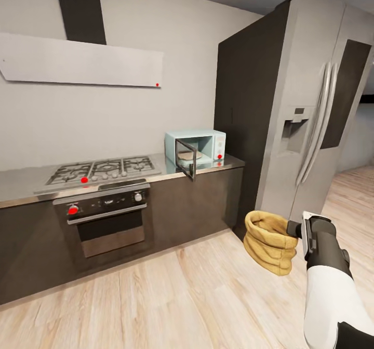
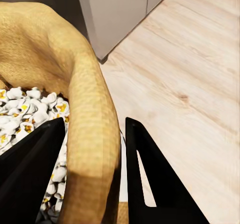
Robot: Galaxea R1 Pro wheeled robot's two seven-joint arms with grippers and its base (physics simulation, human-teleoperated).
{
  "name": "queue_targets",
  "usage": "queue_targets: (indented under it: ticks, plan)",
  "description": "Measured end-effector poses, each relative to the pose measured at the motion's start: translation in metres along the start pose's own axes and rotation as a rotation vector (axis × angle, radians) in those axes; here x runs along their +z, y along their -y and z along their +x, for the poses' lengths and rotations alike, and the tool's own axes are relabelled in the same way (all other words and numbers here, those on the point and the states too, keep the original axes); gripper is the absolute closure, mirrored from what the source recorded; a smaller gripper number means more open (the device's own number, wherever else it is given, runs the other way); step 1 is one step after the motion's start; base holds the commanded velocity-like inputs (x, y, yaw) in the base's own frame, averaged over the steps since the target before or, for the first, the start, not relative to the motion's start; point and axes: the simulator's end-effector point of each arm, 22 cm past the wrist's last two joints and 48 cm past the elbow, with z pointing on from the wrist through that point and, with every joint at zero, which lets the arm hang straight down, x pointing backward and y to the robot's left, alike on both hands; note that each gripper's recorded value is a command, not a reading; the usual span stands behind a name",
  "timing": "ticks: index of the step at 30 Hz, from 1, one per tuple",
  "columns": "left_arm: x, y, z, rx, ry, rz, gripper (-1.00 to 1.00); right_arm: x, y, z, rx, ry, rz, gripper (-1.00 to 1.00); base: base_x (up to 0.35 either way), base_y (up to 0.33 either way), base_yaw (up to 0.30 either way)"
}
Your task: In the kitchen, take the popcorn bag from the countertop, put it into the microwave, and heat it until the popcorn is cooked so the cooked popcorn ends up inside the bag.
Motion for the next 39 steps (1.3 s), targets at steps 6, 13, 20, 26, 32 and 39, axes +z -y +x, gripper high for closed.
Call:
queue_targets:
  ticks: [6,13,20,26,32,39]
  plan:
    - [-0.0001,0.0000,0.0019,0.001,-0.008,0.000,-1.00,-0.0004,0.0055,-0.0018,0.001,0.002,0.008,1.00,0.112,0.000,0.000]
    - [-0.0001,0.0001,0.0035,0.003,-0.015,0.000,-1.00,-0.0008,0.0065,-0.0025,0.000,0.003,0.011,1.00,0.309,-0.046,0.000]
    - [-0.0002,-0.0013,0.0070,0.000,-0.032,-0.006,-1.00,-0.0007,0.0069,-0.0022,-0.002,0.003,0.012,1.00,0.315,-0.093,0.000]
    - [-0.0002,-0.0017,0.0069,0.001,-0.032,-0.008,-1.00,-0.0007,0.0081,-0.0027,-0.002,0.004,0.015,1.00,0.315,-0.095,0.000]
    - [-0.0002,-0.0009,0.0070,0.003,-0.032,-0.007,-1.00,-0.0007,0.0081,-0.0026,-0.003,0.003,0.015,1.00,0.315,-0.095,0.000]
    - [-0.0002,-0.0005,0.0070,0.002,-0.032,-0.007,-1.00,-0.0007,0.0082,-0.0028,-0.003,0.004,0.016,1.00,0.315,-0.097,0.000]
